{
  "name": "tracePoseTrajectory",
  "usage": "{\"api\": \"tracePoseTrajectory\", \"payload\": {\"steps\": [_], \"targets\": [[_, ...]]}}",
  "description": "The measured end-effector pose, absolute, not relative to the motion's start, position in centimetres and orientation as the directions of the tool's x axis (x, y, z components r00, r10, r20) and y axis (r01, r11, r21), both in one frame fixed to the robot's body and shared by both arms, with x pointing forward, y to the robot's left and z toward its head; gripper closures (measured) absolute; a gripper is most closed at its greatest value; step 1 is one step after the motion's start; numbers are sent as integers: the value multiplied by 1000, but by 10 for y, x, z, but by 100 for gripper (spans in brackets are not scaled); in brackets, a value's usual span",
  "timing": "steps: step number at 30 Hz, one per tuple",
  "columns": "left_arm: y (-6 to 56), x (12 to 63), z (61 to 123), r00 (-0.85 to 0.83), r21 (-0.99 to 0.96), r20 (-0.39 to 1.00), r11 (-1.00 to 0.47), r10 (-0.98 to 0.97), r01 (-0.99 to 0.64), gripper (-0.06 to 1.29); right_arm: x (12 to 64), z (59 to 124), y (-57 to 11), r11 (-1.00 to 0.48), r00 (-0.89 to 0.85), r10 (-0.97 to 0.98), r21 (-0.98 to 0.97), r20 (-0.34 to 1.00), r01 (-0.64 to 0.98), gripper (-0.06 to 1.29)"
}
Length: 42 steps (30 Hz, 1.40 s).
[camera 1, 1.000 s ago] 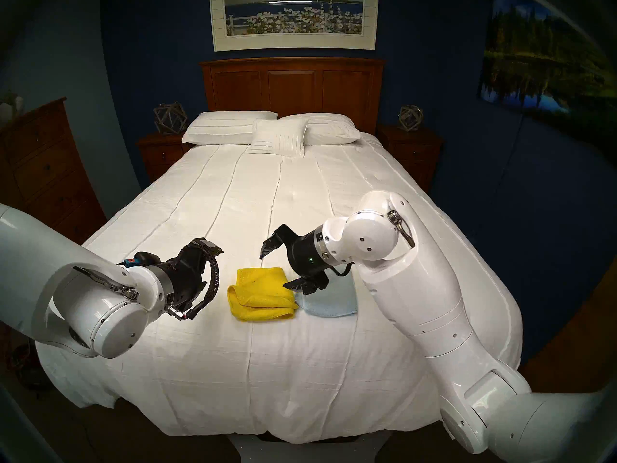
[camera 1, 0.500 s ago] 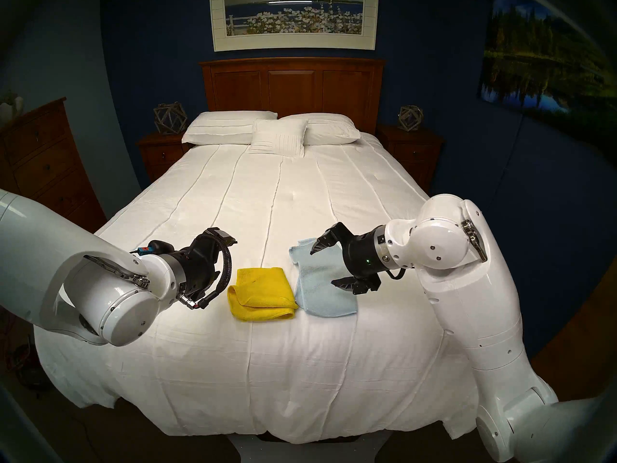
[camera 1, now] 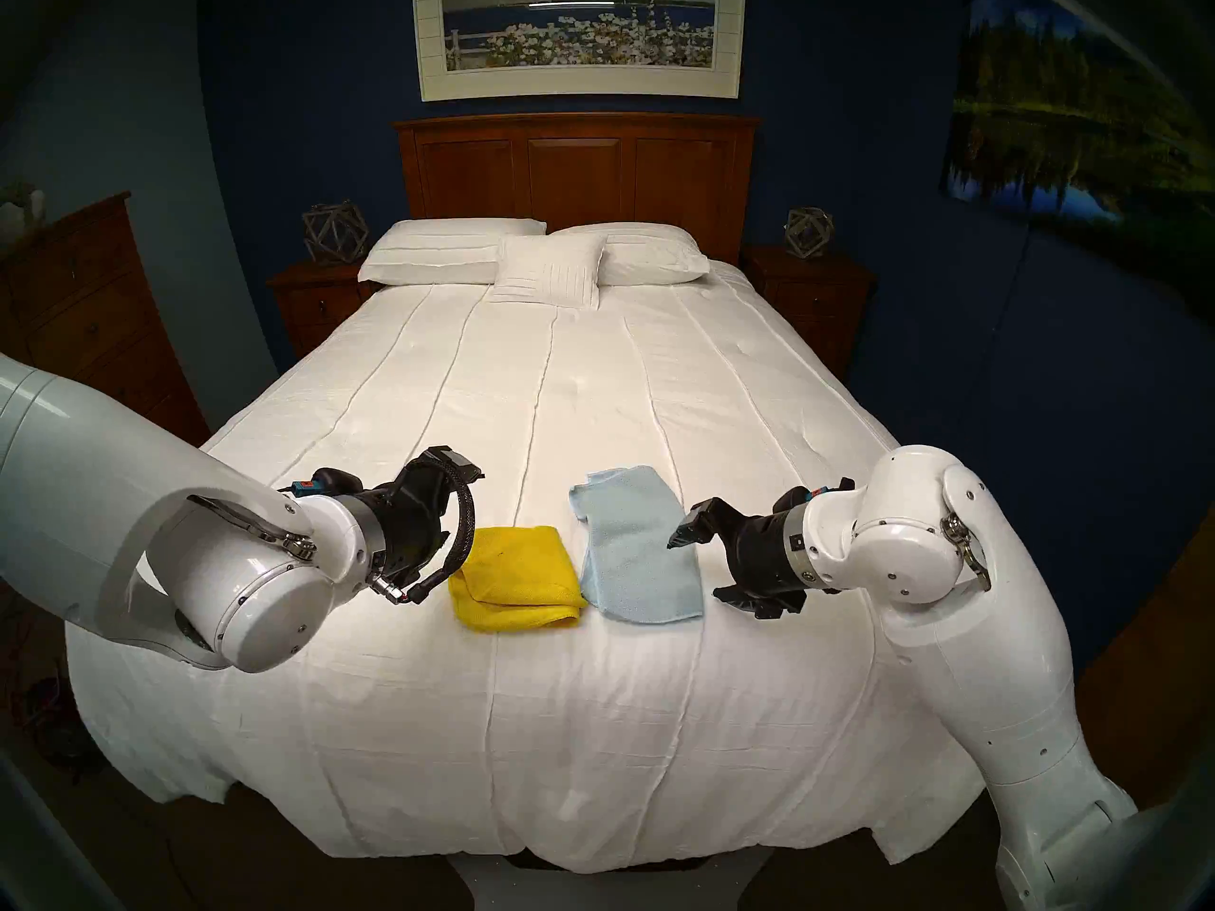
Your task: Fold the hand towels twice and stack them up
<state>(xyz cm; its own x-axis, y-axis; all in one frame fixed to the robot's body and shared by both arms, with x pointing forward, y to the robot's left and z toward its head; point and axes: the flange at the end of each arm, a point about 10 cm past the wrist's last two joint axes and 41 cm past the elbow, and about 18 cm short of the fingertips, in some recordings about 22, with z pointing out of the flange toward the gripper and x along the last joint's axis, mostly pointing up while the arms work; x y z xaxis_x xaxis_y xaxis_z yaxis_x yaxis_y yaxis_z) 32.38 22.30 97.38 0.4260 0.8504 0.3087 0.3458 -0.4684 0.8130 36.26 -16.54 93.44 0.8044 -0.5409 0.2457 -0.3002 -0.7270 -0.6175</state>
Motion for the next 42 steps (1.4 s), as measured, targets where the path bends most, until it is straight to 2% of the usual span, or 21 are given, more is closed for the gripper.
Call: {"api": "tracePoseTrajectory", "payload": {"steps": [11, 42], "targets": [[222, 325, 971, 411, 803, 314, -470, 856, 366, 0, 356, 917, -169, -720, 796, -548, -630, 257, -292, 1], [226, 321, 970, 401, 802, 325, -474, 856, 362, 0, 353, 923, -147, -674, 821, -532, -691, 206, -263, 1]]}}
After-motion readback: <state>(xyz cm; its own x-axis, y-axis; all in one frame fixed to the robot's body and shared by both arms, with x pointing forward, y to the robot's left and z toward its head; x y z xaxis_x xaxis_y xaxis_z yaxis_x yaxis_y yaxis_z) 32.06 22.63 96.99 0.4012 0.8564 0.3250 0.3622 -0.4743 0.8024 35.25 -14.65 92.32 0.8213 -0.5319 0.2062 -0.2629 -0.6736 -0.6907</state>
